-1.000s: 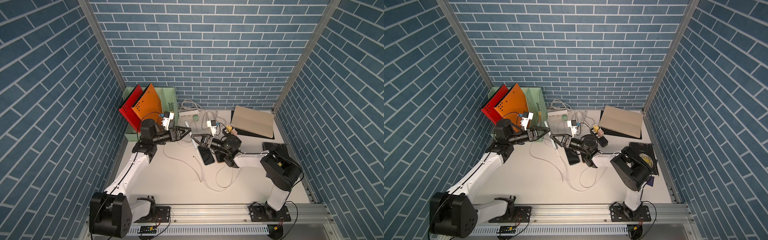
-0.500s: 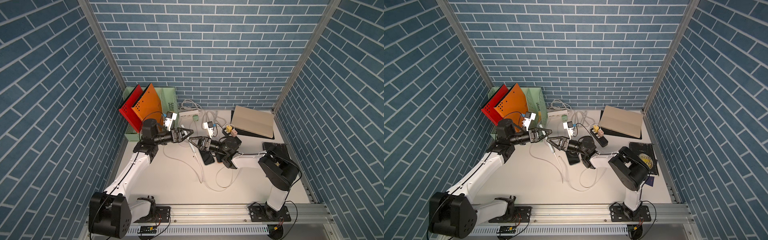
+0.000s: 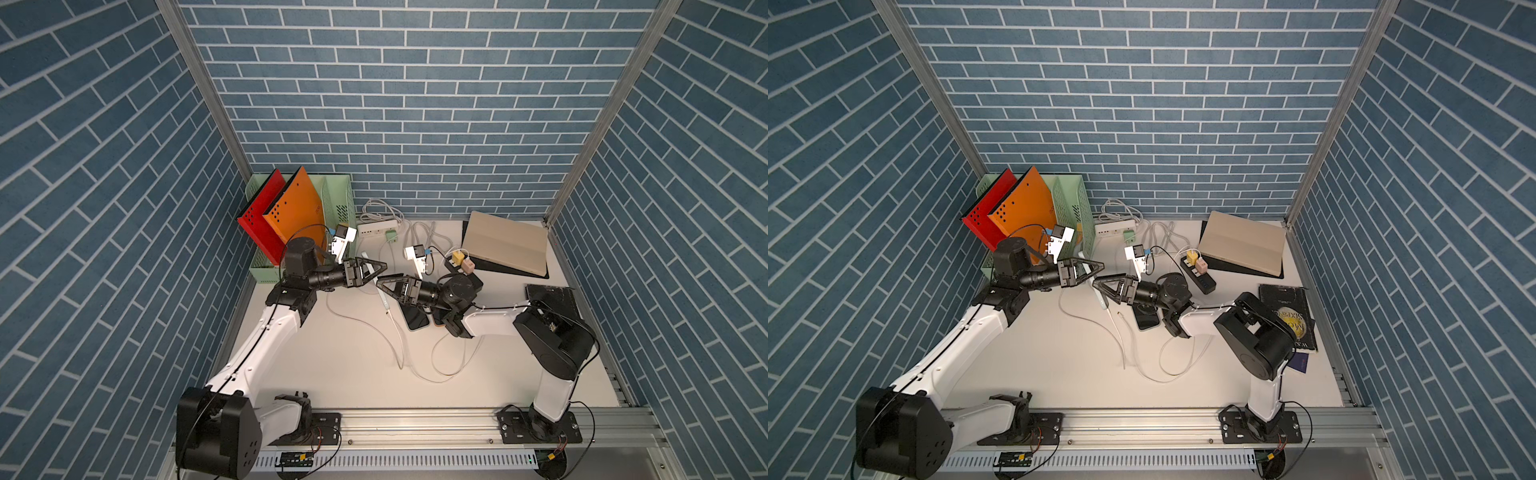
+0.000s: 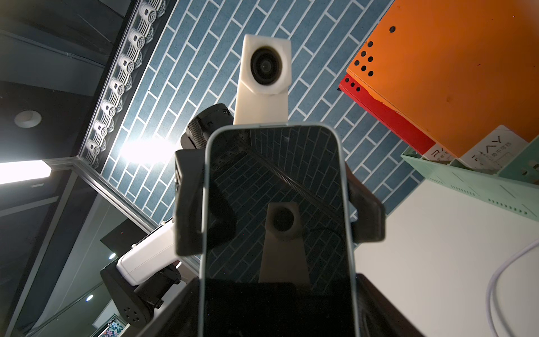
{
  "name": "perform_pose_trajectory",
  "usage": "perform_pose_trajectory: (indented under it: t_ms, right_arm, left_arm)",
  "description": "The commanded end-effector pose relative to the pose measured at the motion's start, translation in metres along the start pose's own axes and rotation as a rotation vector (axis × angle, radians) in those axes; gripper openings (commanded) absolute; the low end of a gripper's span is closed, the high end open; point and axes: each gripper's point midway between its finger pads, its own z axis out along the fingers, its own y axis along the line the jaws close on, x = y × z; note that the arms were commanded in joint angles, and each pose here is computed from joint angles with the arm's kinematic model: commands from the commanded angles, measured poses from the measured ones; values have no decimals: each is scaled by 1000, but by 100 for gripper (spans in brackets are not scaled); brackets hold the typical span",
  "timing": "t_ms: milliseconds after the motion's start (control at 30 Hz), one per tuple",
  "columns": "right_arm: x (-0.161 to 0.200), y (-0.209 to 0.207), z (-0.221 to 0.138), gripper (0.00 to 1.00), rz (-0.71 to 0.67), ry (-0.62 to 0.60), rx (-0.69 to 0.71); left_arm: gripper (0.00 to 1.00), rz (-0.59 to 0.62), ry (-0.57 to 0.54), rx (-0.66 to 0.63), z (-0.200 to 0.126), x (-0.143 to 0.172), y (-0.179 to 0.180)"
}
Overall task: Unplug the charging cable from the phone
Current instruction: Pick up the phone at the center of the board, then remove the charging cable from the phone.
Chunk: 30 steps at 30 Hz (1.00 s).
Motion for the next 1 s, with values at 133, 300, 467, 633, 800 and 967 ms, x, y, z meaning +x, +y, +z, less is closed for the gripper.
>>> perform_pose_trajectory:
  t_ms: [133,300,467,633,800,967]
  right_arm:
    - [14,28,-11,99,-141,84,-75]
    - [37,21,-24,100,-186,169,-31]
    - [53,5,-36,100,-236,233,67]
    - [63,-15,-48,100,-306,294,200]
    - [64,-18,-50,97,-311,308,225]
    - [69,-22,-50,67,-298,324,223]
  left_arm:
    - [0,119,-69,-45,-5,-21,-8]
    - [0,129,-85,-57,-5,-28,-9]
    - [0,128,-97,-68,-5,-33,-7]
    - [0,139,-104,-63,-5,-37,-11]
    - [0,137,-102,-63,-3,-39,-9]
    - [0,136,-105,-66,-3,-40,-9]
